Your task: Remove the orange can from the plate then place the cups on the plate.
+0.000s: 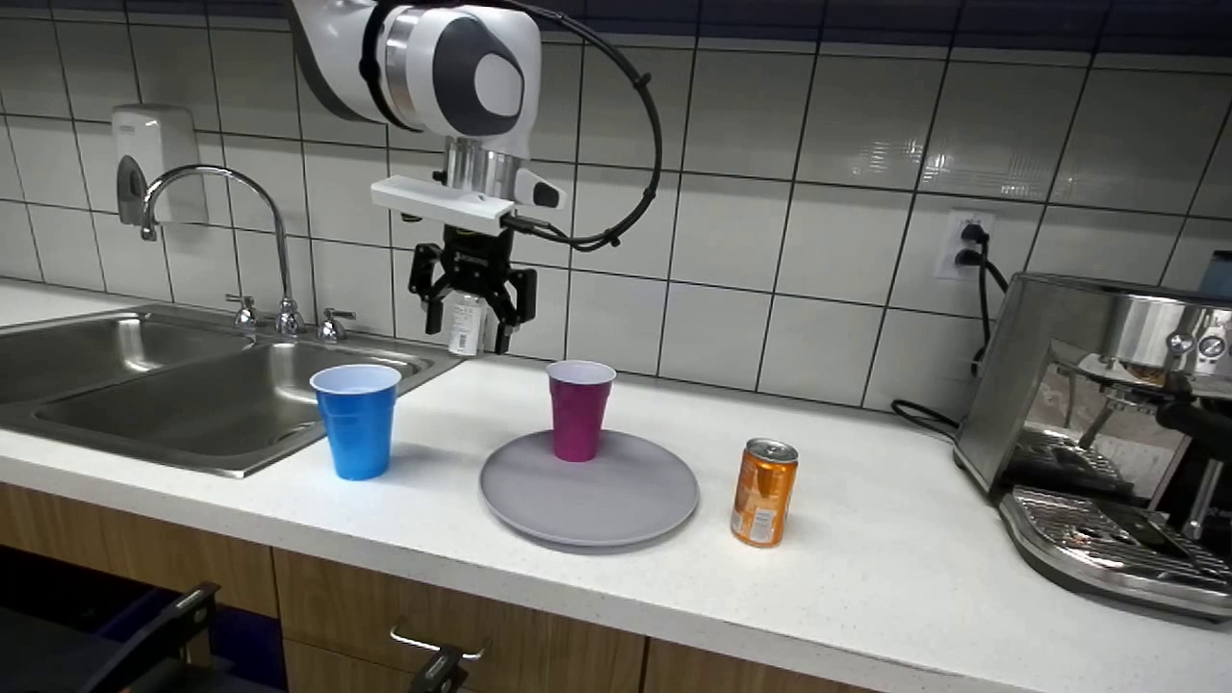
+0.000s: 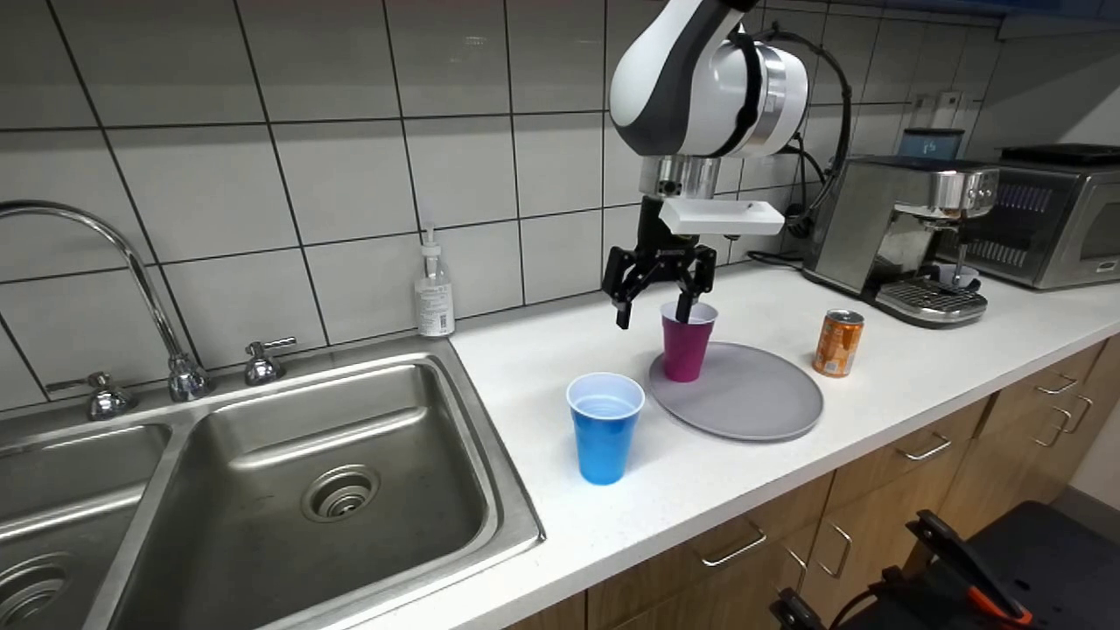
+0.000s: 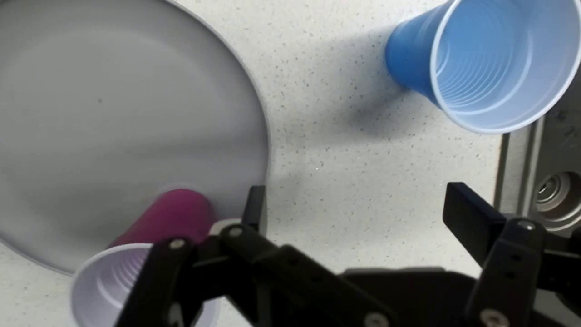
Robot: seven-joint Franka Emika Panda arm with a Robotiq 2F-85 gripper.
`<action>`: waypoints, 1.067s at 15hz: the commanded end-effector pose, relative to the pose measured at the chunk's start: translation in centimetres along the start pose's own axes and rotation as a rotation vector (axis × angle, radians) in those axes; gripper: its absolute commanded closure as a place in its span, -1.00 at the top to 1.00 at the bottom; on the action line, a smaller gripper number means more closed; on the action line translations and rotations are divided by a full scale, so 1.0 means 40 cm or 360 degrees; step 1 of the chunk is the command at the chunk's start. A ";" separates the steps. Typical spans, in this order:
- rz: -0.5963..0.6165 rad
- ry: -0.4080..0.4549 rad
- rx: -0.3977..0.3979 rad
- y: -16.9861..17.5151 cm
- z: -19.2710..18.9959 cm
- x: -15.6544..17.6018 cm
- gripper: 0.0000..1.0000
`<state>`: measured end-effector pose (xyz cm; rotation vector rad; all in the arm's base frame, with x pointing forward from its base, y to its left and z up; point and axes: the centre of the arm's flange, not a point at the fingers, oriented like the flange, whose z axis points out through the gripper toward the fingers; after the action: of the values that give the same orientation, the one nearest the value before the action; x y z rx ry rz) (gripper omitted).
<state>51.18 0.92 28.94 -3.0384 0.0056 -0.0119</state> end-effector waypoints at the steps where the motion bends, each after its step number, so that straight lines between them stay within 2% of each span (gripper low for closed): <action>1: -0.0161 -0.0025 0.0055 -0.054 0.004 -0.041 1.00; 7: -0.0331 -0.0076 0.0124 -0.106 0.037 -0.077 1.00; 16: -0.0432 -0.0133 0.0107 -0.109 0.076 -0.111 1.00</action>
<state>47.98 5.41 25.94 -2.9576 -0.3494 0.0892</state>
